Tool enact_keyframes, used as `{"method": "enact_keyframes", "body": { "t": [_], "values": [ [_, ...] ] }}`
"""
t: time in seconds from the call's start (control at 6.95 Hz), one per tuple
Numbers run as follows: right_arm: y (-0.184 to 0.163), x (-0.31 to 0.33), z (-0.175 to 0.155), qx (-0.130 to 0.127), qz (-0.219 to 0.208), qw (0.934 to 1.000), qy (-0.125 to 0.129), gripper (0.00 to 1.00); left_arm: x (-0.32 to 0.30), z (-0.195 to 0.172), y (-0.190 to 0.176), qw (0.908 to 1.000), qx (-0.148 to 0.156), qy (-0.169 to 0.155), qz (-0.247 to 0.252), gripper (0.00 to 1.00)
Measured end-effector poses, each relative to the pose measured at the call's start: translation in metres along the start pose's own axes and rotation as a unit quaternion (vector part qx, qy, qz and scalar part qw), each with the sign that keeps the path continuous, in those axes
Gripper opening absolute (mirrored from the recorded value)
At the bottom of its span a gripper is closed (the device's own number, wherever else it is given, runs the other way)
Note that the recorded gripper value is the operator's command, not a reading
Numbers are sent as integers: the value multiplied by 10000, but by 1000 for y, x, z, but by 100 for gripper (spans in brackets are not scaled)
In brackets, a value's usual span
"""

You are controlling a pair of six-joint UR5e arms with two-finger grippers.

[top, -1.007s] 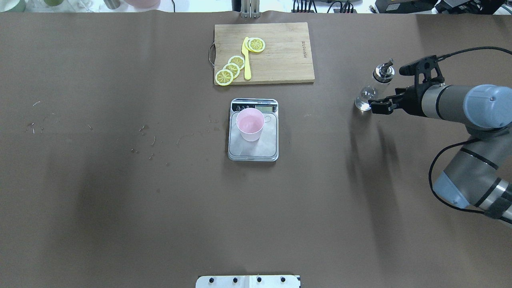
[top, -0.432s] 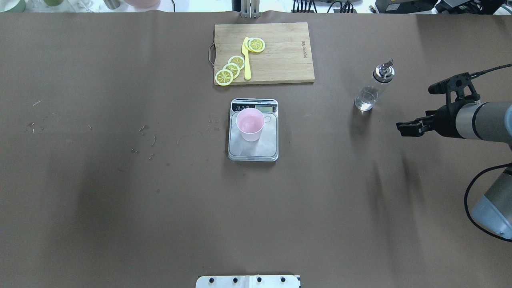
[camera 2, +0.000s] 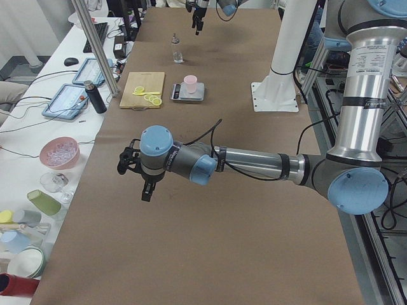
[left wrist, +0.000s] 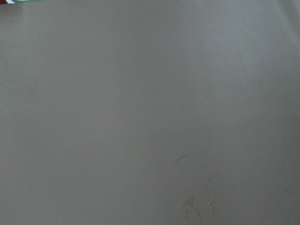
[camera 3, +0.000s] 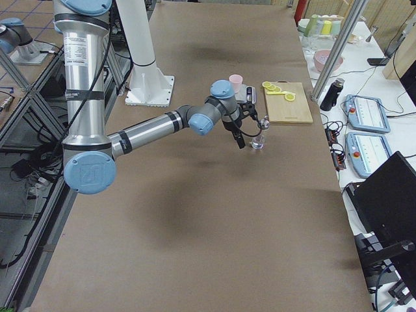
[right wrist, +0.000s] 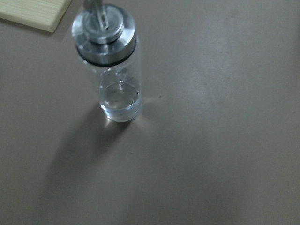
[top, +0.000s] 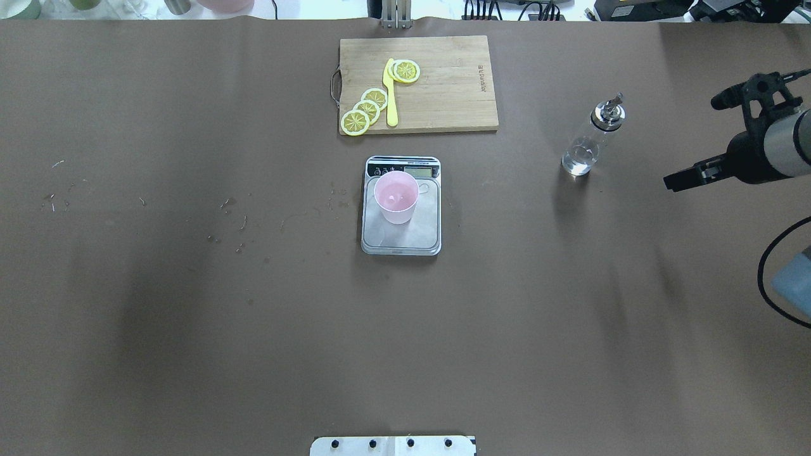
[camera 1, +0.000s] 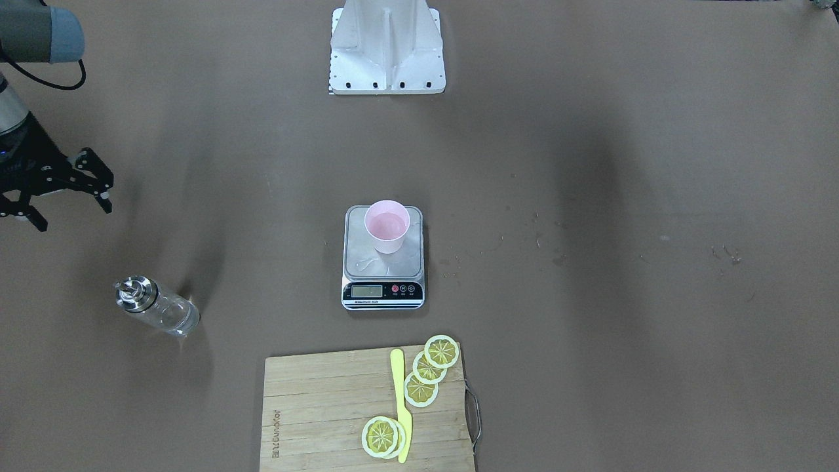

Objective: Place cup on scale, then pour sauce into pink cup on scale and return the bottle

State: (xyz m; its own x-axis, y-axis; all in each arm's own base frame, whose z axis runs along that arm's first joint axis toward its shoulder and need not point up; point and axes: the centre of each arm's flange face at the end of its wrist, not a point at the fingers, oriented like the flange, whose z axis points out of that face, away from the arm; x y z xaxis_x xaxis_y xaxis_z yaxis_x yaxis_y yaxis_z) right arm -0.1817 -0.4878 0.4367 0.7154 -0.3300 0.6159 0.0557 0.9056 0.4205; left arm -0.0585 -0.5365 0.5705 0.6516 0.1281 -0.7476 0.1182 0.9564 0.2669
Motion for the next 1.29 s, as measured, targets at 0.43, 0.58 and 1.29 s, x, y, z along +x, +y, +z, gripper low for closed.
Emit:
{"method": "enact_keyframes", "body": {
  "t": [0.43, 0.58, 1.29],
  "values": [
    [-66, 94, -12, -595, -71, 9982, -15, 100, -20, -11, 2, 10000, 70, -65, -25, 97],
    [-80, 126, -1, -732, -45, 9973, -77, 100, -26, -13, 4, 9999, 73, -84, -27, 97],
    [-82, 257, -6, -899, 321, 9954, -95, 100, -29, -15, 4, 9999, 106, -91, -3, 97]
  ]
}}
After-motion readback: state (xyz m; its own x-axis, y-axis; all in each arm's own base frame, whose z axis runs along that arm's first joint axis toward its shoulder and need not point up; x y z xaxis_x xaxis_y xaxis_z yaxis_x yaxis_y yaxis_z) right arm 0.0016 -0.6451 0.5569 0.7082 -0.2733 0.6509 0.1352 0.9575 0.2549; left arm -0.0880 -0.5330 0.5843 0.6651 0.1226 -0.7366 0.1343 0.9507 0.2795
